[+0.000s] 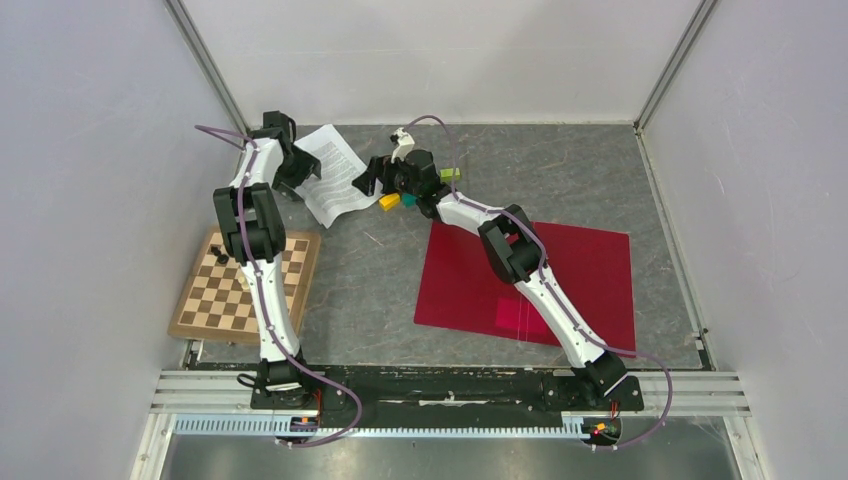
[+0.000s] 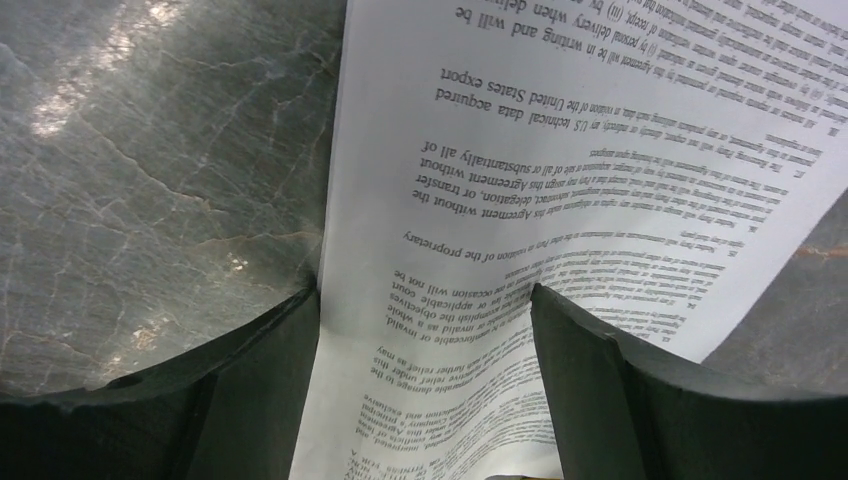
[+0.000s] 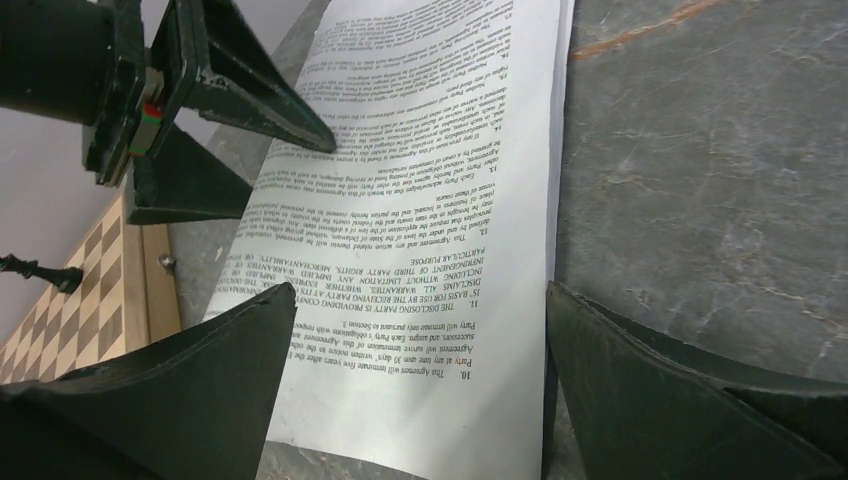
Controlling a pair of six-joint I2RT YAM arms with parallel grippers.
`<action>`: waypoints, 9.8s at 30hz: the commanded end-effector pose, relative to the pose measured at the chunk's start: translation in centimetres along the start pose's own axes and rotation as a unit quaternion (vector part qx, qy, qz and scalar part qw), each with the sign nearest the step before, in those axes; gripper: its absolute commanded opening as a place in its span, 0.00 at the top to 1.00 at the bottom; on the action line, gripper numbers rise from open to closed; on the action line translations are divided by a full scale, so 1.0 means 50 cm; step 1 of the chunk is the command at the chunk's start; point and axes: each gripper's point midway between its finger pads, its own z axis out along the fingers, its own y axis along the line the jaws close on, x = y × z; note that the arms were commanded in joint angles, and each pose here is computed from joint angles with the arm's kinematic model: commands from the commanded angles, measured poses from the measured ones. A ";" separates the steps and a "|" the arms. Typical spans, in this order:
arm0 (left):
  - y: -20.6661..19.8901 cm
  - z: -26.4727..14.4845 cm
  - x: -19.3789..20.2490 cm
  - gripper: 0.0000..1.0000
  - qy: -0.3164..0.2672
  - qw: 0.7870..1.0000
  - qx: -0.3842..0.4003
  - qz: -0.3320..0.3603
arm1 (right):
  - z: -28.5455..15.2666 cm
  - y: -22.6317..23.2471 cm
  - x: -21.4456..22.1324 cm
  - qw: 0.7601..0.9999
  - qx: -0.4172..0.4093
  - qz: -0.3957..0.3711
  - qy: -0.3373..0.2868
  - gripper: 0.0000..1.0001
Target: Put the files into the folder
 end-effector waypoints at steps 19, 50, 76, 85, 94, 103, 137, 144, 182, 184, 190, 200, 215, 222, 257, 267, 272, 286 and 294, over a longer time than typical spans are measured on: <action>-0.078 -0.022 0.036 0.79 0.037 0.995 0.082 0.043 | -0.024 0.077 -0.026 0.998 -0.040 -0.013 0.038 0.02; -0.188 -0.848 0.446 0.98 0.023 0.636 0.664 0.392 | -0.708 0.302 -0.406 0.985 -0.107 -0.014 -0.132 0.02; -0.098 -0.934 0.647 0.98 0.120 0.507 0.734 0.437 | -0.880 0.432 -0.398 0.958 -0.189 0.000 -0.216 0.17; -0.105 -0.893 0.662 0.95 0.141 0.528 0.714 0.437 | -0.847 0.372 -0.385 0.975 -0.114 -0.008 -0.191 0.73; -0.138 -0.744 0.632 0.38 0.102 0.672 0.599 0.424 | -0.829 0.255 -0.374 0.988 0.066 -0.027 -0.135 1.00; -0.153 -0.586 0.557 0.37 0.001 0.816 0.432 0.384 | -0.884 0.143 -0.341 0.964 0.248 -0.055 -0.084 1.00; -0.276 -0.372 1.182 0.56 -0.006 0.772 0.338 0.539 | -1.166 0.103 -0.464 0.820 0.543 -0.132 -0.120 1.00; -0.290 -0.347 1.219 0.59 -0.012 0.762 0.341 0.551 | -1.170 0.100 -0.454 0.820 0.545 -0.131 -0.117 1.00; -0.082 -0.315 0.995 0.98 -0.093 0.883 0.168 0.428 | -1.106 0.092 -0.389 0.863 0.484 -0.116 -0.088 1.00; -0.080 -0.309 0.976 0.98 -0.098 0.883 0.165 0.428 | -1.107 0.091 -0.386 0.863 0.484 -0.116 -0.086 1.00; -0.111 -0.281 0.956 0.98 -0.051 0.862 0.202 0.462 | -1.105 0.087 -0.377 0.864 0.483 -0.116 -0.085 1.00; -0.153 -0.203 0.876 0.98 -0.046 0.873 0.176 0.453 | -1.093 0.079 -0.357 0.870 0.475 -0.115 -0.071 1.00; -0.034 -0.199 0.853 0.96 0.002 0.882 0.149 0.447 | -0.952 0.142 -0.305 0.951 0.299 -0.073 -0.028 1.00; -0.074 -0.285 0.837 0.47 0.011 0.862 0.206 0.463 | -0.930 0.169 -0.306 0.963 0.259 -0.070 -0.019 1.00; -0.151 -1.057 0.487 0.23 0.044 0.346 0.875 0.334 | -0.976 0.652 -0.514 0.945 -0.254 -0.177 -0.108 1.00; -0.037 -1.203 0.505 0.25 -0.004 0.275 0.886 0.374 | -1.088 0.772 -0.522 0.881 -0.360 -0.260 -0.160 1.00; 0.026 -1.271 0.518 0.26 -0.029 0.237 0.890 0.389 | -1.098 0.791 -0.535 0.866 -0.378 -0.282 -0.168 1.00; -0.016 -1.202 0.514 0.36 -0.010 0.353 0.859 0.370 | -0.947 0.671 -0.537 0.924 -0.300 -0.208 -0.113 1.00; -0.082 -0.860 0.598 0.52 0.040 0.622 0.713 0.321 | -0.807 0.371 -0.326 0.997 -0.064 -0.043 0.002 1.00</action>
